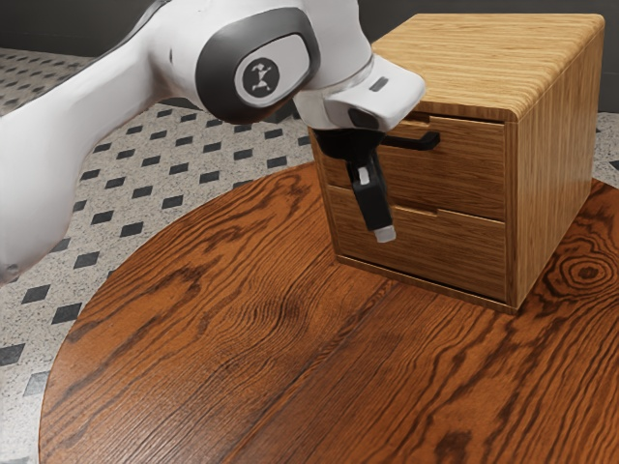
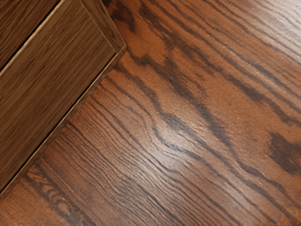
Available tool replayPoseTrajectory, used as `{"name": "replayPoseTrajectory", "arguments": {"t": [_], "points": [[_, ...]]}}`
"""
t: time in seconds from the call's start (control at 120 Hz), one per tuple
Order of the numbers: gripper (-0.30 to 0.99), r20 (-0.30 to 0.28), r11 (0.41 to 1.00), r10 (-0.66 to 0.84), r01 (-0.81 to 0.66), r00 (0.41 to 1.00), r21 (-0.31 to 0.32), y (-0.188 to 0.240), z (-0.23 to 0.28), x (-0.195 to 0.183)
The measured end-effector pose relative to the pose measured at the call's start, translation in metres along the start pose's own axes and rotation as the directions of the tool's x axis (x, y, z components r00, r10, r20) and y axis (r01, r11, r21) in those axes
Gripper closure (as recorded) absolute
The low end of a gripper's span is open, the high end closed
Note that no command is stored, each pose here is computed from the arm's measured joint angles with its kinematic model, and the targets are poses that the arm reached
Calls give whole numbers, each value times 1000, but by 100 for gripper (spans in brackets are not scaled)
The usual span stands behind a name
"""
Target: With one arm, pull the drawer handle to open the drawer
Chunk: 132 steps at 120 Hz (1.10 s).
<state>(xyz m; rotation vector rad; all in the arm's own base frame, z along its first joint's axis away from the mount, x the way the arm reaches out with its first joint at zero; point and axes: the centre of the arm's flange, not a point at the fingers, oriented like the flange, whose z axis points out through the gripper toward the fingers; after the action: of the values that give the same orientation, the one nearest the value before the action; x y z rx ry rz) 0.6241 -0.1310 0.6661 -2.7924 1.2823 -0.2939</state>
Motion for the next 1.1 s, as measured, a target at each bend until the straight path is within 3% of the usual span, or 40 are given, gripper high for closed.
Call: {"name": "replayPoseTrajectory", "arguments": {"t": [0.1,0.192,0.275,0.45,0.55,0.833,1.1], "points": [[2,-9,997,75,-75,997,24,-9,3,-5],[2,-8,971,184,-180,983,155,2,-31,-5],[2,-7,941,269,-262,963,213,3,-43,-6],[3,-35,855,460,-432,887,286,3,-50,3],[3,-14,789,548,-510,837,343,12,-70,2],[3,97,766,531,-526,842,369,-63,-82,-92],[4,122,640,689,-679,714,360,-35,-81,-60]]}}
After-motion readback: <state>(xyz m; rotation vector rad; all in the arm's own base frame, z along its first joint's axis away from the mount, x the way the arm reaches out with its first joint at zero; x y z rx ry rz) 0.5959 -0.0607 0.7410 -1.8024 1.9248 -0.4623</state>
